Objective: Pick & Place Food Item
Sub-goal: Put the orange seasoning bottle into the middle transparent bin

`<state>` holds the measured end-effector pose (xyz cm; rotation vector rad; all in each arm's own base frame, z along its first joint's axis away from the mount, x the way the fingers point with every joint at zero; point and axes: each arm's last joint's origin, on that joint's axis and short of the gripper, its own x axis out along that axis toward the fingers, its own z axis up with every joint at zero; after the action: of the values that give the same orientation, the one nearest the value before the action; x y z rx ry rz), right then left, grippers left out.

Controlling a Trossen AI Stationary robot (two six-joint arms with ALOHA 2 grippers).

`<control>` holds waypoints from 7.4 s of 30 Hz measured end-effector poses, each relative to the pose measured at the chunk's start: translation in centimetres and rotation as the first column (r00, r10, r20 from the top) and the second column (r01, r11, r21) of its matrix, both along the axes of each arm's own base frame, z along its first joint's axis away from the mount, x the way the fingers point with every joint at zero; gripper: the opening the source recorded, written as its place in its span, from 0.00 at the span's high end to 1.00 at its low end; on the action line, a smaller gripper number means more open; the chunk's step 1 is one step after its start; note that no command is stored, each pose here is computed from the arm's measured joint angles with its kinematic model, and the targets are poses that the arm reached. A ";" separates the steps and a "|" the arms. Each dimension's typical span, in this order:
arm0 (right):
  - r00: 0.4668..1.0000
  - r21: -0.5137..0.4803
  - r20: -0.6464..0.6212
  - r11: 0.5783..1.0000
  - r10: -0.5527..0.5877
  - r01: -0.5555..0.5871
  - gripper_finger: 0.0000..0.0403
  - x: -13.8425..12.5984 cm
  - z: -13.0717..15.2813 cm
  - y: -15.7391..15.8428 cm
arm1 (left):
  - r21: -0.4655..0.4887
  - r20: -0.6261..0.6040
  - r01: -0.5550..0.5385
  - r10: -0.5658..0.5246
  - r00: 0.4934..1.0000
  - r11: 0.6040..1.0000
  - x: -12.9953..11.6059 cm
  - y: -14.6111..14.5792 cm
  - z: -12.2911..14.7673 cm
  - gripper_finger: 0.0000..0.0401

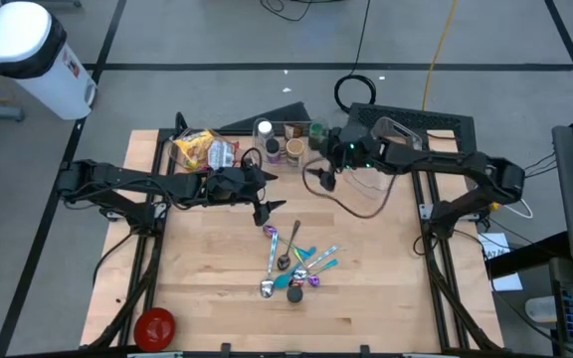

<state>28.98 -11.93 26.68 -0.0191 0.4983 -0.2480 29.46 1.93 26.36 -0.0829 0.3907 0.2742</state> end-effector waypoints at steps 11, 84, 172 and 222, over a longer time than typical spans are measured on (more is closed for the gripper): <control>0.970 -0.097 -0.045 0.966 0.237 -0.241 0.17 0.1 1.3 5.9 | -0.122 0.043 -0.012 0.017 0.999 0.992 0.1 -0.4 0.1 0.07; 0.942 -0.090 0.062 0.942 0.331 -0.325 0.17 0.6 2.6 14.2 | -0.142 -0.013 0.739 -0.747 0.664 0.659 6.5 -17.5 -14.2 0.07; 0.983 -0.102 0.185 0.994 -0.005 0.024 0.17 -4.3 2.6 12.0 | 0.008 0.055 0.094 -0.094 0.994 0.996 -0.2 3.3 -6.6 0.62; 0.950 0.093 0.024 0.945 0.311 -0.312 0.17 0.7 -5.0 3.1 | 0.048 -0.205 0.059 -0.048 0.978 0.997 7.9 4.0 -7.2 0.62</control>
<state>29.71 -8.79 21.69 -0.0031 0.4902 0.0870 37.35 5.95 19.16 0.0088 0.5883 0.2404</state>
